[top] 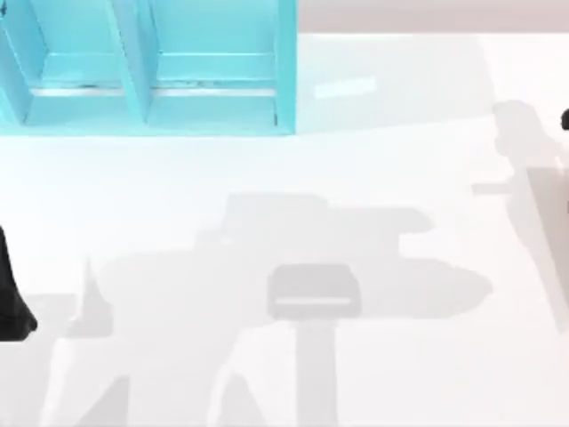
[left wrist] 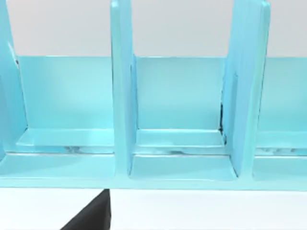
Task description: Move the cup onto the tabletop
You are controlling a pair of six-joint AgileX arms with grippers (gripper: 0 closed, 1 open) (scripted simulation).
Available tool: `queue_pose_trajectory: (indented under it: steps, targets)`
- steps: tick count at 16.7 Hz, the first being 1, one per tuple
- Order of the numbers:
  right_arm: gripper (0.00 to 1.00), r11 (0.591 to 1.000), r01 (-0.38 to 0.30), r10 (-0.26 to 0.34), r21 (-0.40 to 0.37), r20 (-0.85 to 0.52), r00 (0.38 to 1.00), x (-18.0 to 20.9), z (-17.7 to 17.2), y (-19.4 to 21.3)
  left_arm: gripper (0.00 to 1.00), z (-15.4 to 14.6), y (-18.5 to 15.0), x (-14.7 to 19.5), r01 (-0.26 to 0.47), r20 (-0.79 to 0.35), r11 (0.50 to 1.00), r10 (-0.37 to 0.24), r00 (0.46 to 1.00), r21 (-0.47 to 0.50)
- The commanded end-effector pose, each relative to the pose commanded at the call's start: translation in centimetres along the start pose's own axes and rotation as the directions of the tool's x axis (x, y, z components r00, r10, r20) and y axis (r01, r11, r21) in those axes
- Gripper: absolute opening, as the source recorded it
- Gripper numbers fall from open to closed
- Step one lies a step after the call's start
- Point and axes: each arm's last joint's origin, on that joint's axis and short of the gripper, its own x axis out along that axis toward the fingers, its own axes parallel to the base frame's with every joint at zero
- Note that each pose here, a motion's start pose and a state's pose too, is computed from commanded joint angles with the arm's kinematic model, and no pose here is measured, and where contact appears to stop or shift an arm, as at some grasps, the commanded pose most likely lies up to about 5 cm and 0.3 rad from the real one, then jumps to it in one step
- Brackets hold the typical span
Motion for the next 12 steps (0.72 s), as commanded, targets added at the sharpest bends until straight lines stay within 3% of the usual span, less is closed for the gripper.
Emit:
queue_pose_trajectory:
  steps: [3,6,12]
  targets:
    - [0.00,1.000,0.009,-0.009,0.001,0.040,0.999,-1.5,3.0,7.1,1.00,0.0,0.0,0.0,0.000,0.000,1.000,0.000,1.000,0.000]
    - [0.00,1.000,-0.003,0.003,0.000,0.097,0.995,-2.4,3.8,15.4,1.00,0.0,0.0,0.0,0.000,0.000,1.000,0.000,1.000,0.000]
    - [0.00,0.999,-0.037,0.038,-0.007,0.137,0.990,-0.8,-0.9,29.8,1.00,0.0,0.0,0.0,0.000,0.000,1.000,0.000,1.000,0.000]
